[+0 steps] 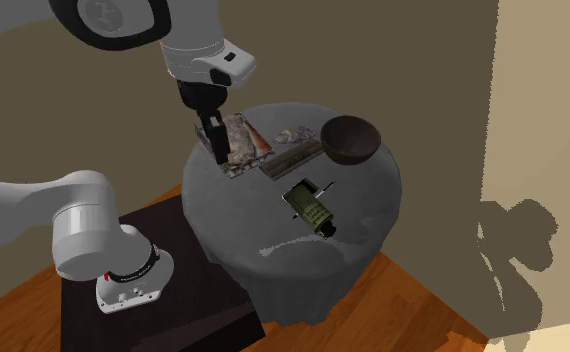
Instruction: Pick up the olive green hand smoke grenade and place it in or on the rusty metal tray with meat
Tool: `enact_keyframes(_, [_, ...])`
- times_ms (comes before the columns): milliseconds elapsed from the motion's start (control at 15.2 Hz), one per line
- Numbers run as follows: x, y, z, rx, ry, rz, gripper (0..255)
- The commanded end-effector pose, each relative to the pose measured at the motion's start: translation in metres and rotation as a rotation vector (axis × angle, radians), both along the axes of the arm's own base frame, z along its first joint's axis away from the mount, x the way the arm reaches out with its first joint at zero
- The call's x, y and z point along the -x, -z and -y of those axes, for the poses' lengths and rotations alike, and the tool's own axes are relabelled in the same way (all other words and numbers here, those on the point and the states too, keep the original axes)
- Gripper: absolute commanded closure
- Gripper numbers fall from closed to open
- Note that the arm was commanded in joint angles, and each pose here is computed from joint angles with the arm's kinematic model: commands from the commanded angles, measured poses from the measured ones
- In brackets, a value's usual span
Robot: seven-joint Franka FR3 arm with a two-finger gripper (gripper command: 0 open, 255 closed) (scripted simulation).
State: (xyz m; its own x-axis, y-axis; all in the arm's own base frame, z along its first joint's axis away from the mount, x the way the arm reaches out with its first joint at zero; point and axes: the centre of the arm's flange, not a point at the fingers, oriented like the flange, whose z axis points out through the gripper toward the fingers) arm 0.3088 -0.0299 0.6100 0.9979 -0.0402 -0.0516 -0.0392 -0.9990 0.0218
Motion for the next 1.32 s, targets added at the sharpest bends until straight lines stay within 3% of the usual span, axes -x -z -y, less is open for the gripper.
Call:
enact_keyframes(0, [0.0, 0.0, 0.0, 0.0, 0.0, 0.0, 0])
enact_keyframes(594, [-0.078, 0.078, 0.03, -0.025, 0.471, 0.048, 0])
enact_keyframes(1254, [-0.143, 0.162, 0.099, -0.054, 0.993, 0.101, 0])
